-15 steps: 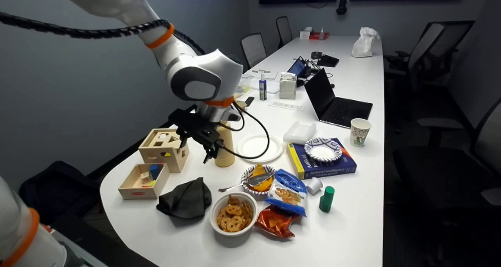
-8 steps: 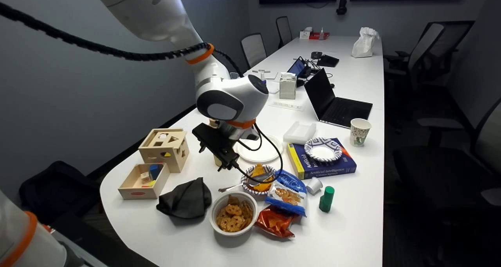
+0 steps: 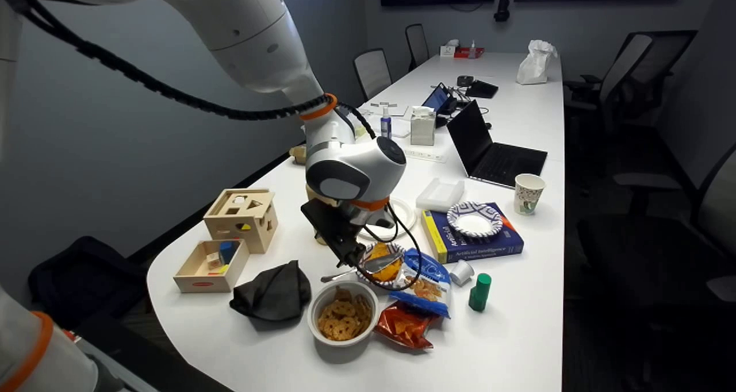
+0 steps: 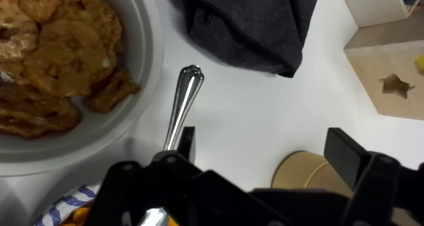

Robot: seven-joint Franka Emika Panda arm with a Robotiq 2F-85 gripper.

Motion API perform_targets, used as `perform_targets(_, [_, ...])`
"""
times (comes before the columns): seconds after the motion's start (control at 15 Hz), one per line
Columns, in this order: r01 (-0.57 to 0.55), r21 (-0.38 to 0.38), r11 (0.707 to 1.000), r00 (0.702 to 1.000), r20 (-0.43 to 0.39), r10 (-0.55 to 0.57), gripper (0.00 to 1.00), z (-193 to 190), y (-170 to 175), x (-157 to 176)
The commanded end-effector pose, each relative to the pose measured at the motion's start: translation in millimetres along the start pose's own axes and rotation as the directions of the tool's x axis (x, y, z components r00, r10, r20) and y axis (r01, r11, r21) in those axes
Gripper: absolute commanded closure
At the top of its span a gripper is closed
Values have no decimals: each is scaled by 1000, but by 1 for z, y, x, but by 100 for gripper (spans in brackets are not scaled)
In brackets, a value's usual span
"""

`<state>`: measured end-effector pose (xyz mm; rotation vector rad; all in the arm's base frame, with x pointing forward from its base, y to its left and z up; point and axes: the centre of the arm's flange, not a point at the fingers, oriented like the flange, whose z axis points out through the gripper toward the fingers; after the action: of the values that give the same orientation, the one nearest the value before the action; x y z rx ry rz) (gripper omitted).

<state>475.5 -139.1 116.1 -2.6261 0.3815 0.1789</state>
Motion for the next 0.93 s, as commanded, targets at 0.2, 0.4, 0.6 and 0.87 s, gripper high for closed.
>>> perform_targets(0.2, [-149, -4, 989, 989, -23, 148, 0, 17, 26, 17])
perform_targets(0.4, [-200, -20, 980, 980, -24, 199, 0, 18, 34, 17])
perform_targets(0.6, [-222, -25, 975, 975, -25, 221, 0, 22, 32, 20])
perform_targets(0.87, [-239, -45, 970, 971, -13, 238, 0, 28, 26, 27])
